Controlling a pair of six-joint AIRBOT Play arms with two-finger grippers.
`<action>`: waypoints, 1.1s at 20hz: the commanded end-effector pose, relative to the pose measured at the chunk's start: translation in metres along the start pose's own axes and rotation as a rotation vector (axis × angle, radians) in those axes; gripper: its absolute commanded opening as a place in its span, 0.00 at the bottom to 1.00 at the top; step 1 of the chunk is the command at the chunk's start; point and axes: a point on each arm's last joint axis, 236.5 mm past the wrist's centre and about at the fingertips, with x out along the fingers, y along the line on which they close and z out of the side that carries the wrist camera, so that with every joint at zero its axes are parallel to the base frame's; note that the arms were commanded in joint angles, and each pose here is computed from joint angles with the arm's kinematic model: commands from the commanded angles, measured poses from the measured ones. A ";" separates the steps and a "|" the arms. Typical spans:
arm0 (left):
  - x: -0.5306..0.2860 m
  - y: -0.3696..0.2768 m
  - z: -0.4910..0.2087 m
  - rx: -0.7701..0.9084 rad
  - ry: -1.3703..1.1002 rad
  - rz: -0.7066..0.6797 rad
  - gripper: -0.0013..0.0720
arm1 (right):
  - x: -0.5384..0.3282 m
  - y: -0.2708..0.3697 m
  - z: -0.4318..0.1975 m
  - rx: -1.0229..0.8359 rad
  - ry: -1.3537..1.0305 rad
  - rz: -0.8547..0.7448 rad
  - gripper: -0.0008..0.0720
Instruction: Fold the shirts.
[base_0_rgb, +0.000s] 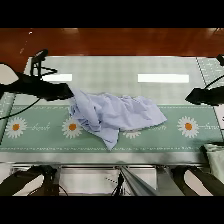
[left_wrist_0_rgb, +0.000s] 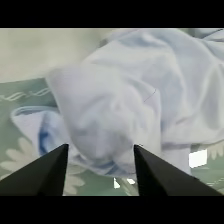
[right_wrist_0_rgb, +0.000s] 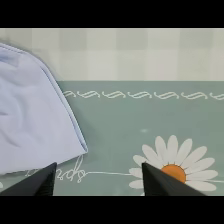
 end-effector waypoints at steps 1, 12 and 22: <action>-0.014 0.065 -0.023 -0.116 0.090 0.103 0.87 | 0.000 -0.004 0.001 -0.013 -0.006 -0.018 0.82; 0.076 0.051 -0.120 -0.282 0.279 -0.170 0.92 | 0.042 -0.002 -0.003 -0.006 0.100 0.054 0.85; 0.145 0.005 -0.105 -0.337 0.241 -0.238 0.72 | 0.049 -0.005 0.005 -0.007 0.073 0.047 0.85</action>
